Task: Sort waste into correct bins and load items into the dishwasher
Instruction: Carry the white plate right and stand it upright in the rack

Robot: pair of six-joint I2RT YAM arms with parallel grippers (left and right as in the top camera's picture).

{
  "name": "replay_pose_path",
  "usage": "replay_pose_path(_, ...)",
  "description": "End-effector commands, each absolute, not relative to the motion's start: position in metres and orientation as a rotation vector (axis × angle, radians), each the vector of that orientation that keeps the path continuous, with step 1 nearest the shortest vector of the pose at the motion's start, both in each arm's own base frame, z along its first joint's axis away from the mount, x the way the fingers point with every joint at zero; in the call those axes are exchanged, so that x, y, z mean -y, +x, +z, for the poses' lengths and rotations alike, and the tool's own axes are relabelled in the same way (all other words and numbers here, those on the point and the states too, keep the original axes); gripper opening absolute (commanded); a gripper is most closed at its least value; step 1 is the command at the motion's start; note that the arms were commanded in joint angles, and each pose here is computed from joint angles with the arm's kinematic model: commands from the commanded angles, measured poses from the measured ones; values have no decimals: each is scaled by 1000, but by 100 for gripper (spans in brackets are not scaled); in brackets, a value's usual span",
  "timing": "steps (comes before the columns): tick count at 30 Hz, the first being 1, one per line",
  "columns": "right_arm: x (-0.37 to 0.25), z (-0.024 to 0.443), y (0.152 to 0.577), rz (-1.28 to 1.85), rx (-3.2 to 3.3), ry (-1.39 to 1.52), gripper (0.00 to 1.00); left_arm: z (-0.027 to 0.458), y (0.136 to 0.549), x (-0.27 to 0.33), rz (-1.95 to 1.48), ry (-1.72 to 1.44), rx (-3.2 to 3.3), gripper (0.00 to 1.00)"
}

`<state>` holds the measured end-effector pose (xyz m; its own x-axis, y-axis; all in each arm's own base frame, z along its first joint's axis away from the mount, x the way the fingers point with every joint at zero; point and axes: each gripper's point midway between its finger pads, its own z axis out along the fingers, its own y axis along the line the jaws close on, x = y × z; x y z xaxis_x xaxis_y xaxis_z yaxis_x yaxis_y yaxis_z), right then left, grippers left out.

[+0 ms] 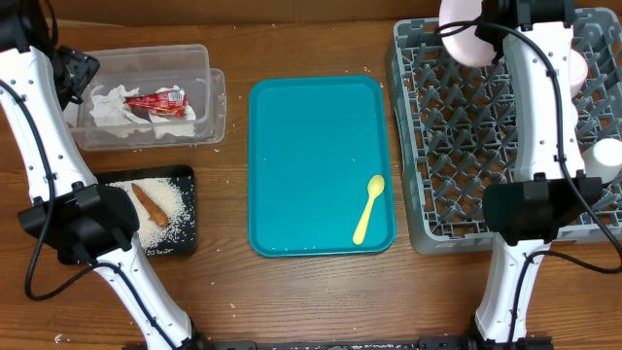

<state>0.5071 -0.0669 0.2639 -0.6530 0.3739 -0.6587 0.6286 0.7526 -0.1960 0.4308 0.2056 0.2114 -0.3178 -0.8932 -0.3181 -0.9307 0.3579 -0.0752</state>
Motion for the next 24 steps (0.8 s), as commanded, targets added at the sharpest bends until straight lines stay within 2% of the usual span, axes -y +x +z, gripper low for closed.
replay_pose_path(1,78,274,508,-622,-2257,789,4,213,432,-202,171,-1599,-2325,100)
replay_pose_path(15,76,219,514,-679,-2344,767,4,213,432,-202,171,-1599,-2325,100)
replay_pose_path(24,64,212,512,-674,-2380,732,4,213,432,-202,171,-1599,-2325,100)
